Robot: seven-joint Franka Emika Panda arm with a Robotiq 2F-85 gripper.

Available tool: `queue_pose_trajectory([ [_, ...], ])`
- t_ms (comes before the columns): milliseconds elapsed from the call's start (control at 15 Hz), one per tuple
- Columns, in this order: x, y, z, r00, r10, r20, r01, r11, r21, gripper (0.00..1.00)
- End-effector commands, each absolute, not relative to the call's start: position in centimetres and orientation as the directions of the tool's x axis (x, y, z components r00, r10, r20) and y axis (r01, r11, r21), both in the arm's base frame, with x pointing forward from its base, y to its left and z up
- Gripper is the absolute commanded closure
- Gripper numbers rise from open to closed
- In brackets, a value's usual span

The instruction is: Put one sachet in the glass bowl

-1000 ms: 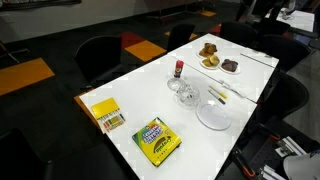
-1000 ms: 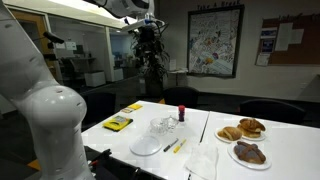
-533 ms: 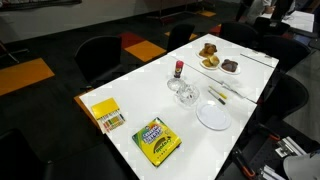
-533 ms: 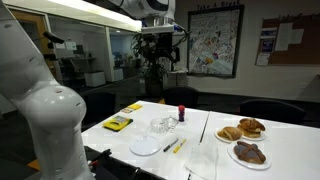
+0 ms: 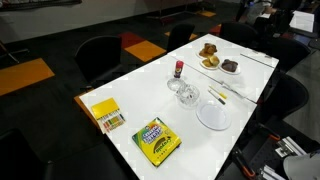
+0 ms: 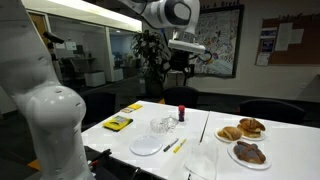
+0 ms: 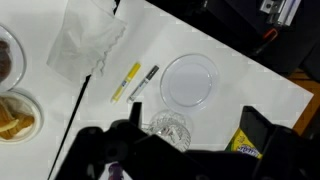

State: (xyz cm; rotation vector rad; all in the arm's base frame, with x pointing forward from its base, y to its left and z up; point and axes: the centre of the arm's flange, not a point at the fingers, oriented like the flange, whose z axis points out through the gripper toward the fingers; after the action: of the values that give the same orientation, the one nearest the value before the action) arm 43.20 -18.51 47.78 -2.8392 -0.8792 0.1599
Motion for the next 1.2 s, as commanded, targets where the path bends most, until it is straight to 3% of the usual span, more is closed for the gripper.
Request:
queue_pose_trajectory([
  [0,48.3,-21.6,44.8,0.721,0.692,-0.05,0.658,-0.705,-0.265,0.0],
  [133,50.1,-22.0,43.2,0.672,0.739,-0.056,0.703,-0.659,-0.267,0.0],
  [200,50.8,-22.0,42.9,0.654,0.747,-0.121,0.726,-0.664,-0.178,0.0],
  [267,47.9,-20.8,43.2,0.691,0.718,-0.078,0.687,-0.687,-0.238,0.0],
  [667,48.7,-21.1,42.2,0.692,0.718,-0.077,0.684,-0.685,-0.25,0.0],
  [1133,51.6,-23.1,37.6,0.674,0.68,0.287,0.727,-0.68,-0.094,0.0],
])
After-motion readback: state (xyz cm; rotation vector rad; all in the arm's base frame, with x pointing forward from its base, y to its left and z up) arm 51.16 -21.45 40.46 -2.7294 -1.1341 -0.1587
